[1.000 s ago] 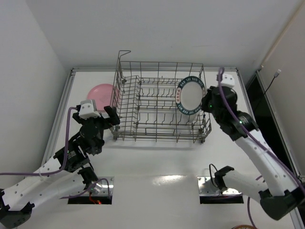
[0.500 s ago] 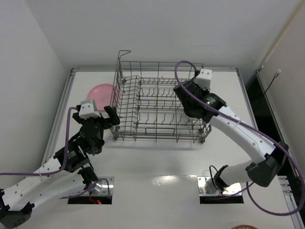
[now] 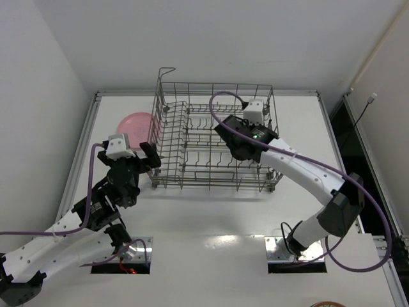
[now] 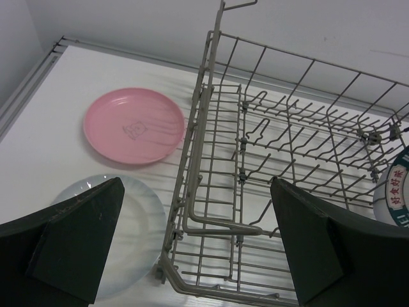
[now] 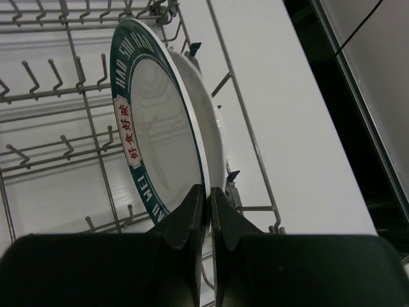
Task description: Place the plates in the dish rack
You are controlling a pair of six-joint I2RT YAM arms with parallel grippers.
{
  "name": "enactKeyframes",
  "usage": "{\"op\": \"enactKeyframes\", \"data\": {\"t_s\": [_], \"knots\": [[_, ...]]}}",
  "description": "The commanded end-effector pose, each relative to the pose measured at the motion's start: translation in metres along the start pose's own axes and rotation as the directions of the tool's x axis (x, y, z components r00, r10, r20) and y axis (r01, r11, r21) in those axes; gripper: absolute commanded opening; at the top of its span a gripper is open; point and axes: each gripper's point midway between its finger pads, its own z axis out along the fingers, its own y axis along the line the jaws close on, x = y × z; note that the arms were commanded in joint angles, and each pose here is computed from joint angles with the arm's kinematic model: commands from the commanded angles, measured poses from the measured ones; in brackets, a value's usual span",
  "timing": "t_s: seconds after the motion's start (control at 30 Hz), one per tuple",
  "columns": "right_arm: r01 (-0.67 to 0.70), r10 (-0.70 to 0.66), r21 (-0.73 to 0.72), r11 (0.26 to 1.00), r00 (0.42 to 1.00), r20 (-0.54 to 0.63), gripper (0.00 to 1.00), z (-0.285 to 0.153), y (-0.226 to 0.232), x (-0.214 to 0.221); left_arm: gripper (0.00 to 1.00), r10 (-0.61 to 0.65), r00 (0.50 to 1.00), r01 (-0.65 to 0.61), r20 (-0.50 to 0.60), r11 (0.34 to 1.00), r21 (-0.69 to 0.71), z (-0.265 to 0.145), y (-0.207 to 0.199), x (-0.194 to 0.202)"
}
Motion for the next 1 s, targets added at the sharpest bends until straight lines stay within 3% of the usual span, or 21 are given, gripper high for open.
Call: {"op": "enactKeyframes", "data": {"t_s": [0.0,0.3,0.37,0.4,0.47,0.6,0.63,0.87,0.97], "knots": [[-0.018,0.017,0.022,1.000,0.999,0.042,0.00,0.002,0.016,-0.004,1.00,-0.029,0.999,0.028,0.021,0.999,0.019,-0.001,-0.006,-0.007],[0.032,-0.030,0.027,0.999,0.998,-0.047,0.00,-0.001,0.056,0.034,1.00,-0.029,0.999,0.028,0.021,0.999,0.019,-0.001,-0.007,-0.007],[0.010,-0.009,0.012,1.000,0.998,-0.059,0.07,0.001,0.065,0.038,1.00,-0.029,0.999,0.028,0.021,0.999,0.019,-0.001,-0.007,-0.007],[0.013,-0.013,-0.004,1.000,0.998,-0.067,0.19,-0.002,0.069,0.041,1.00,-0.029,0.999,0.028,0.021,0.999,0.019,-0.001,-0.007,-0.007],[-0.006,0.006,-0.007,1.000,0.998,-0.065,0.28,-0.002,0.071,0.040,1.00,-0.029,0.999,0.028,0.021,0.999,0.019,-0.001,-0.007,-0.007],[-0.089,0.087,-0.043,0.995,0.996,-0.027,0.62,-0.018,0.058,0.016,1.00,-0.029,0.999,0.028,0.021,0.999,0.019,-0.001,-0.007,-0.007],[-0.104,0.103,-0.049,0.993,0.994,-0.022,0.66,-0.020,0.055,0.011,1.00,-0.018,1.000,0.018,0.012,1.000,0.026,0.001,-0.009,-0.004],[-0.301,0.320,-0.183,0.936,0.944,0.079,0.72,-0.055,0.045,-0.087,1.00,0.063,0.998,-0.064,-0.029,0.998,-0.023,0.007,-0.006,0.016],[-0.395,0.447,-0.370,0.841,0.893,0.061,0.72,-0.083,0.057,-0.133,1.00,0.046,0.999,-0.049,-0.024,0.994,-0.102,0.008,0.006,0.019]]}}
